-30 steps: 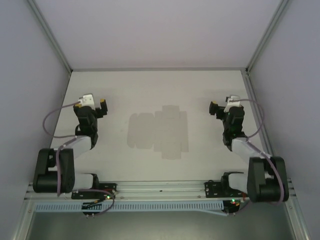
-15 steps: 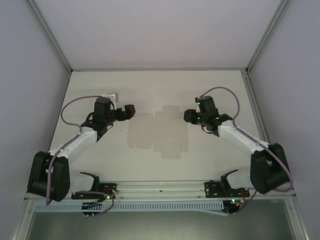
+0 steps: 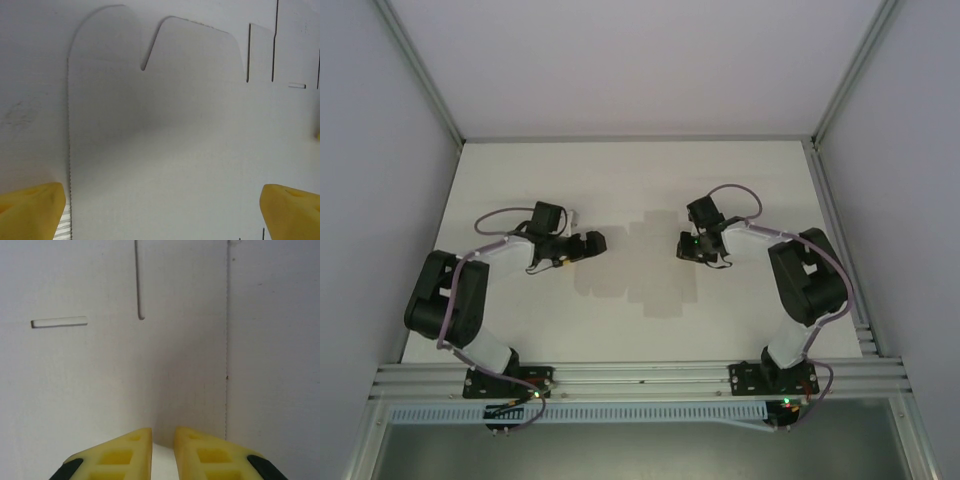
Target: Assemble paper box
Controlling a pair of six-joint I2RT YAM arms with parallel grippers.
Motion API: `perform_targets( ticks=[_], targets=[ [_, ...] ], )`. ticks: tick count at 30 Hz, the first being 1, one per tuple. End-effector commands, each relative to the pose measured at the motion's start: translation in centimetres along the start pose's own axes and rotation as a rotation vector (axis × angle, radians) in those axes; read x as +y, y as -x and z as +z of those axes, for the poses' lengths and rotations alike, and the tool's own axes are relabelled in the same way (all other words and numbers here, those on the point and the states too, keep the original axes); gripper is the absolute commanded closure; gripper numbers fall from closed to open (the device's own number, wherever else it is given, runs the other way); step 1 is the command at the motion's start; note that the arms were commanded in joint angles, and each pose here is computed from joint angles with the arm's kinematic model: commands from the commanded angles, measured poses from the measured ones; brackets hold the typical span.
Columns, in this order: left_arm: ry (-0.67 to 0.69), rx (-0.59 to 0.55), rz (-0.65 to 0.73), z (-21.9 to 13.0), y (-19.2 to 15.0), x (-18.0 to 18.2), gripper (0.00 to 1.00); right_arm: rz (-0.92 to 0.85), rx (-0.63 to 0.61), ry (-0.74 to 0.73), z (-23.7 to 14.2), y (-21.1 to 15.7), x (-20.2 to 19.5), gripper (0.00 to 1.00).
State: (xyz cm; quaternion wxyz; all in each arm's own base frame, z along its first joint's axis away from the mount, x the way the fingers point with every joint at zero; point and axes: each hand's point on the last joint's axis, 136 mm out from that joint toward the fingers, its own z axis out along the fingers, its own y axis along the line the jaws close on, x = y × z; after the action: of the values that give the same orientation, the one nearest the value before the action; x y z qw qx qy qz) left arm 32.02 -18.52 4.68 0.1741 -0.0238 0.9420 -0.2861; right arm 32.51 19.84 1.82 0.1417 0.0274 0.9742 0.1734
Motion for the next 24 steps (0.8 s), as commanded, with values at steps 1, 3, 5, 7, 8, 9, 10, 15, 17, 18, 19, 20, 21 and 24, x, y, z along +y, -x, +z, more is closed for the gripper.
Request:
perform_targets(
  ticks=[1, 3, 5, 7, 8, 9, 10, 15, 17, 18, 19, 20, 21, 24],
  targets=[
    [-0.020, 0.068, -0.017, 0.4, -1.0, -0.3, 0.00, 0.058, 0.106, -0.105, 2.2, -3.8, -3.2, 0.80],
    [0.006, 0.102, -0.023, 0.5, -1.6, 0.2, 0.00, 0.081, 0.118, -0.101, 2.5, -4.6, -3.6, 0.81],
    [0.027, 0.107, -0.017, 0.5, -1.9, 0.7, 0.00, 0.096, 0.121, -0.124, 2.7, -5.3, -4.4, 0.82],
    [0.030, 0.108, -0.011, 0.5, -2.0, 0.8, 0.00, 0.101, 0.133, -0.133, 2.9, -5.7, -4.8, 0.82],
    [0.049, 0.112, -0.011, 0.4, -2.0, 1.0, 0.00, 0.103, 0.143, -0.131, 3.0, -6.0, -4.8, 0.82],
    [0.055, 0.112, -0.002, 0.4, -2.0, 1.1, 0.00, 0.103, 0.149, -0.128, 3.1, -6.2, -4.9, 0.82],
    [0.059, 0.110, 0.000, 0.3, -2.0, 1.2, 0.00, 0.107, 0.151, -0.124, 3.1, -6.3, -4.8, 0.82],
    [0.205, 0.101, 0.001, -0.1, -1.9, 3.2, 0.00, 0.106, 0.150, -0.116, 3.1, -6.4, -4.8, 0.83],
    [0.183, 0.111, 0.009, 0.2, -2.0, 2.7, 0.00, 0.105, 0.157, -0.121, 3.2, -6.7, -4.9, 0.83],
    [0.194, 0.118, 0.020, 0.3, -2.0, 2.6, 0.01, 0.106, 0.160, -0.123, 3.2, -6.8, -5.0, 0.83],
    [0.211, 0.115, 0.029, 0.3, -2.0, 2.8, 0.01, 0.107, 0.157, -0.127, 3.2, -6.8, -5.1, 0.83],
    [0.206, 0.115, 0.036, 0.5, -2.1, 2.7, 0.00, 0.106, 0.158, -0.125, 3.4, -6.9, -5.1, 0.83],
    [0.188, 0.117, 0.039, 0.7, -2.2, 2.5, 0.00, 0.107, 0.160, -0.122, 3.4, -6.9, -5.1, 0.83],
    [0.116, 0.146, 0.025, 1.7, -2.9, 1.7, 0.01, 0.103, 0.166, -0.095, 3.7, -6.9, -4.7, 0.85]
  ],
)
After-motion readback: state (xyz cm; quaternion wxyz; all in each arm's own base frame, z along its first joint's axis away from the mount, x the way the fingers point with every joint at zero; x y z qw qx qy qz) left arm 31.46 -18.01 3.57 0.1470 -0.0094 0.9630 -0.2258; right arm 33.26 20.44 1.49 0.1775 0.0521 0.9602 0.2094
